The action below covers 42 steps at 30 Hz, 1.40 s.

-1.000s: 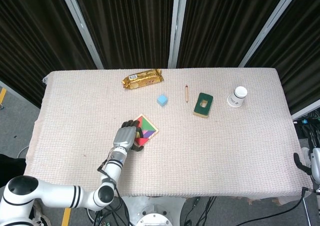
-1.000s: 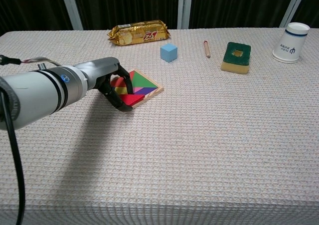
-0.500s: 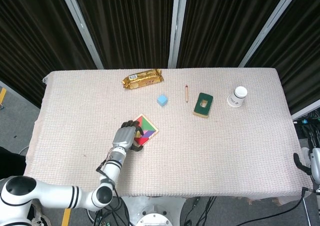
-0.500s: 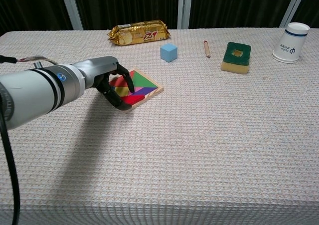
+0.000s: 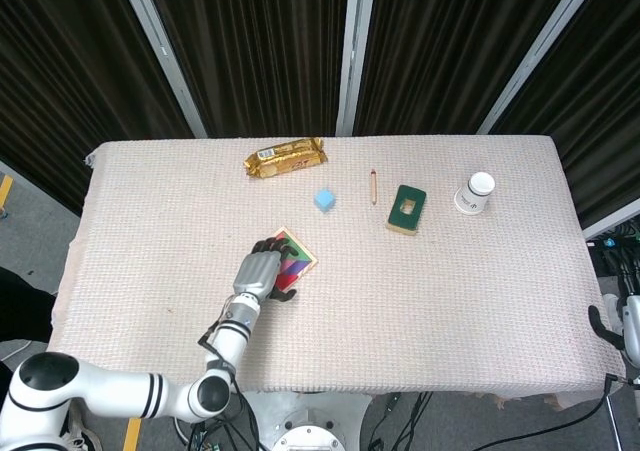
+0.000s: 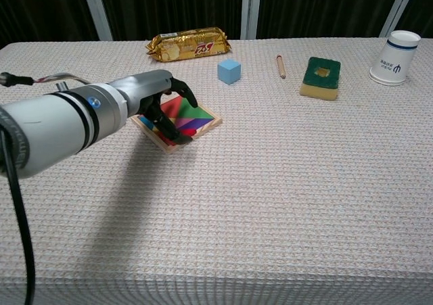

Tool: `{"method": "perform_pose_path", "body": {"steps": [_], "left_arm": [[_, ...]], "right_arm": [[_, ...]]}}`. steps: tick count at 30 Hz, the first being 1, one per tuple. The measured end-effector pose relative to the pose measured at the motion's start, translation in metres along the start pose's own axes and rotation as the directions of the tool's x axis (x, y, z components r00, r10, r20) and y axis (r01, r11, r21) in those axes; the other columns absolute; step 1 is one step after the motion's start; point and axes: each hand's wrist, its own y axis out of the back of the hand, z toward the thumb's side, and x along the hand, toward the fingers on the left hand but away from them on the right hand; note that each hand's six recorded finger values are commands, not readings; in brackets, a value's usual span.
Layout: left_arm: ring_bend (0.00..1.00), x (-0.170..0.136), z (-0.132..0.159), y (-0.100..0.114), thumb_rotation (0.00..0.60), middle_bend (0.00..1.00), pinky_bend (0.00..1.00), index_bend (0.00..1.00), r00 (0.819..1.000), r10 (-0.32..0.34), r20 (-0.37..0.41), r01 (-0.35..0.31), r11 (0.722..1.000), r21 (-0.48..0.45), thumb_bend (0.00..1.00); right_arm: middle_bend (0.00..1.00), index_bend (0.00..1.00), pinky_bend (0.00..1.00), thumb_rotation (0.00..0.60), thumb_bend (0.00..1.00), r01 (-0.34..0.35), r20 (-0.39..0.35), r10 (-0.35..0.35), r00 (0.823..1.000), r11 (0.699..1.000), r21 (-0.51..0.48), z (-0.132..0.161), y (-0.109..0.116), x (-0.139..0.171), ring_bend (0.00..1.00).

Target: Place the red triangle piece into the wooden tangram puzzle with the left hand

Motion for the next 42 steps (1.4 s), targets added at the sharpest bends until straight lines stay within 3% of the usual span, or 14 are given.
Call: {"method": "perform_pose_path", "body": {"steps": [21,42], "left_arm": [[0.0,0.015,-0.003,-0.002,0.6,0.08,0.01,0.24,1.0,0.024,0.014,-0.024,1.0,-0.002,0.22],[0.0,0.023,-0.024,0.004,0.6,0.08,0.01,0.24,0.999,0.033,-0.04,-0.034,0.999,-0.034,0.22]], "right_arm": [[0.0,0.0,0.0,0.6,0.3,-0.003,0.015,0.003,1.0,1.0,0.003,-0.004,0.0,-0.002,0.0],[0.0,0.0,0.0,0.6,0.31,0.003,0.016,-0.003,1.0,1.0,0.008,-0.005,0.0,-0.002,0.0]]}}
